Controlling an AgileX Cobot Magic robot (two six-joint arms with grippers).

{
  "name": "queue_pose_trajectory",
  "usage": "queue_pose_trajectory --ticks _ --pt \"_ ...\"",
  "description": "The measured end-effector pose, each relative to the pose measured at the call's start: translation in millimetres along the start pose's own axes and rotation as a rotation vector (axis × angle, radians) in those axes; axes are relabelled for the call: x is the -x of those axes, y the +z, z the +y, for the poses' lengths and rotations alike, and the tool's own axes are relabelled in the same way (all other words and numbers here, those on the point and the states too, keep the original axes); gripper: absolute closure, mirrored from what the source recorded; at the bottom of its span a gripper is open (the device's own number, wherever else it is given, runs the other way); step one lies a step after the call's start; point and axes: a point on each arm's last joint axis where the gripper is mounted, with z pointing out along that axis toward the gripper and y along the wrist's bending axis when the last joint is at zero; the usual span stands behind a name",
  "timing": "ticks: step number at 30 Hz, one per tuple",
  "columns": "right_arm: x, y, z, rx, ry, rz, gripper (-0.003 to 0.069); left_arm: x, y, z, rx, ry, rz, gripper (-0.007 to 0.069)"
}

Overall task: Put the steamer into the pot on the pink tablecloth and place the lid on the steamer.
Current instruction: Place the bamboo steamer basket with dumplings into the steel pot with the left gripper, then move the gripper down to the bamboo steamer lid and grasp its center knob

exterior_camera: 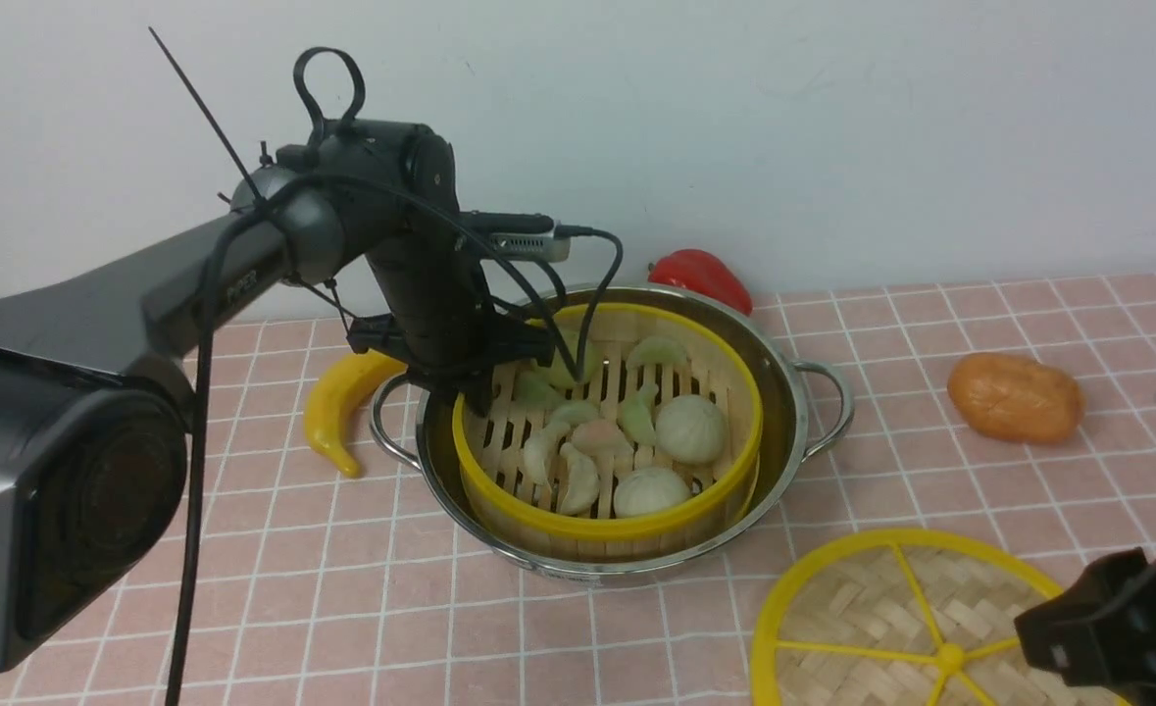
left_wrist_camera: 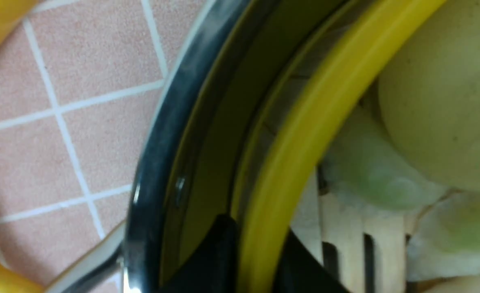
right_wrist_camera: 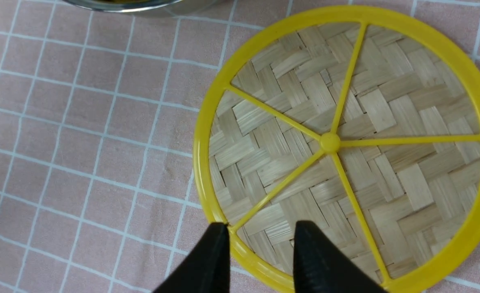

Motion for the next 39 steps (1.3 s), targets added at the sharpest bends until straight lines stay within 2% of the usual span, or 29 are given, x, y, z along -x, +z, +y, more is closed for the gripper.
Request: queue_pose_trajectory --ticks 6,9,13,16,20,21,25,26,28,31,33,35,36,37,38,39 --pt "0 0 0 0.004 0.004 0.001 0.0419 3 -9 -3 -0.017 0.010 -0.010 0.0289" --pt "0 0 0 0.004 0.004 0.001 0.0419 8 -28 -3 -0.010 0.017 -0.016 0.0214" --pt "0 0 1 0.005 0.004 -0.001 0.0419 24 -80 -3 0.009 0.033 -0.171 0.0153" --pt "3 -3 2 0.011 0.001 -0.018 0.0419 26 -138 -4 0.010 0.038 -0.321 0.0150" --pt "14 -9 6 0.029 -0.019 -0.090 0.0419 3 -230 -4 -0.018 0.039 -0.514 0.0226" --pt "14 -9 6 0.029 -0.020 -0.090 0.0419 1 -235 -4 -0.019 0.039 -0.524 0.0233" --pt "26 -6 12 0.038 -0.043 -0.101 0.0419 -56 -341 0 -0.033 0.075 -0.756 0.0435" --pt "26 -6 12 0.040 -0.044 -0.102 0.0419 -60 -346 1 -0.033 0.077 -0.767 0.0446" --pt "33 3 21 0.061 -0.068 -0.069 0.0419 -115 -410 6 -0.025 0.114 -0.932 0.0589" --pt "37 13 34 0.092 -0.099 -0.030 0.0419 -173 -458 13 0.000 0.153 -1.074 0.0645" --pt "38 20 45 0.111 -0.133 -0.005 0.0419 -208 -478 17 0.012 0.169 -1.138 0.0648" --pt "37 25 54 0.125 -0.161 0.015 0.0419 -233 -486 21 0.022 0.178 -1.165 0.0648" --pt "35 31 64 0.137 -0.191 0.043 0.0419 -258 -485 24 0.034 0.179 -1.165 0.0648" --pt "34 32 65 0.138 -0.194 0.047 0.0419 -261 -485 25 0.036 0.180 -1.166 0.0648" --pt "31 39 70 0.127 -0.210 0.071 0.0419 -290 -476 30 0.055 0.178 -1.146 0.0648" --pt "31 39 70 0.121 -0.211 0.073 0.0419 -297 -476 31 0.056 0.177 -1.155 0.0648"
